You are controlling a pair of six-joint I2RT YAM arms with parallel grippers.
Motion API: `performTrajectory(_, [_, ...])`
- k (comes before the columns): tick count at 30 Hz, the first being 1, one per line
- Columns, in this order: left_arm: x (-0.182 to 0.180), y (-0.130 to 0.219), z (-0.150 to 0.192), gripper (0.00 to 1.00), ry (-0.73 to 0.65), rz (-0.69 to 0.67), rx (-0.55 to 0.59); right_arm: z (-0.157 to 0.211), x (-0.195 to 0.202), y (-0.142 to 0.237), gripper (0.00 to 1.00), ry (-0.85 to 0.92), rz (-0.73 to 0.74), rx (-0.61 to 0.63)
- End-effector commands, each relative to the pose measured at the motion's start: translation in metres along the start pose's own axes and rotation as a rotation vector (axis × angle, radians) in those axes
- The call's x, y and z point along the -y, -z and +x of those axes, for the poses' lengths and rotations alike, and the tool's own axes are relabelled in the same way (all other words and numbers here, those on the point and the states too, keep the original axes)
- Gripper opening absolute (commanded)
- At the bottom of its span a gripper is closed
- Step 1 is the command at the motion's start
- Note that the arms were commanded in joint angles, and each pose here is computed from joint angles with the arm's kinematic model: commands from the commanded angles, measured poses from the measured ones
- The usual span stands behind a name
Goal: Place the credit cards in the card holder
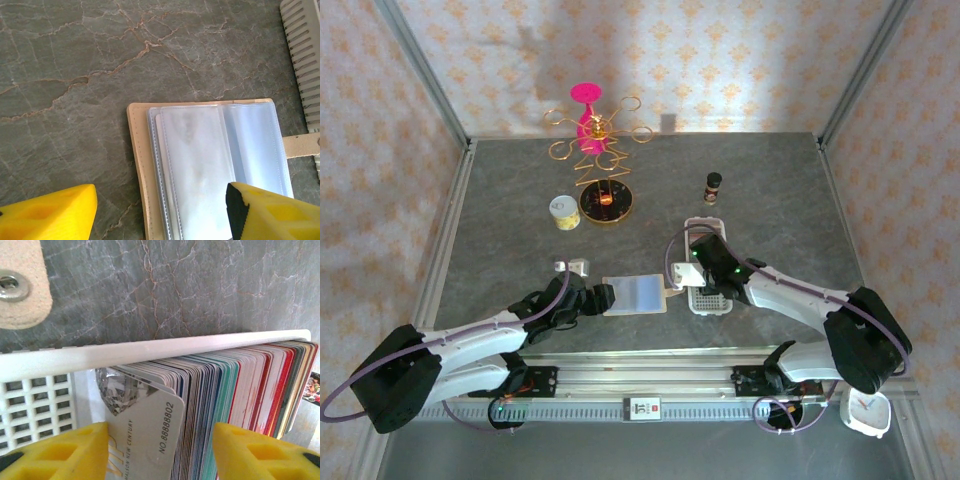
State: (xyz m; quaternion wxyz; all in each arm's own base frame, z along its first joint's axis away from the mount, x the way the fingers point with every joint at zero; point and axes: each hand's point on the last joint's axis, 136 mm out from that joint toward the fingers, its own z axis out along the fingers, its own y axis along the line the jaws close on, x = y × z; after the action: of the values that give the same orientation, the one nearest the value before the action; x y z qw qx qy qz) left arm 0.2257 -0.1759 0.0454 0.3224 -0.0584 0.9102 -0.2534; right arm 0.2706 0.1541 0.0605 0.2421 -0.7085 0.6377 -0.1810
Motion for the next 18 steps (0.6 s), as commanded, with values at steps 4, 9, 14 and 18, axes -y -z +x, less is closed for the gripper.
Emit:
performTrajectory(4, [-0.0004,-0.0021,-0.0007,0.69,0.011,0.011,0.010,-0.0007,0.0213,0.0128,0.46,-0.024,0.063,0.002])
performTrajectory(9, [0.0005,-0.0039,0.0019,0.69,0.009,0.015,-0.006,-0.0014,0.0232,0.0154,0.34,-0.032,0.071,0.010])
performTrajectory(14, [0.0007,-0.0049,0.0030,0.69,0.008,0.014,-0.013,-0.0014,0.0233,0.0163,0.32,-0.036,0.078,0.015])
performTrajectory(18, [0.0009,-0.0053,0.0040,0.69,0.008,0.016,-0.018,-0.0011,0.0250,0.0179,0.32,-0.040,0.090,0.018])
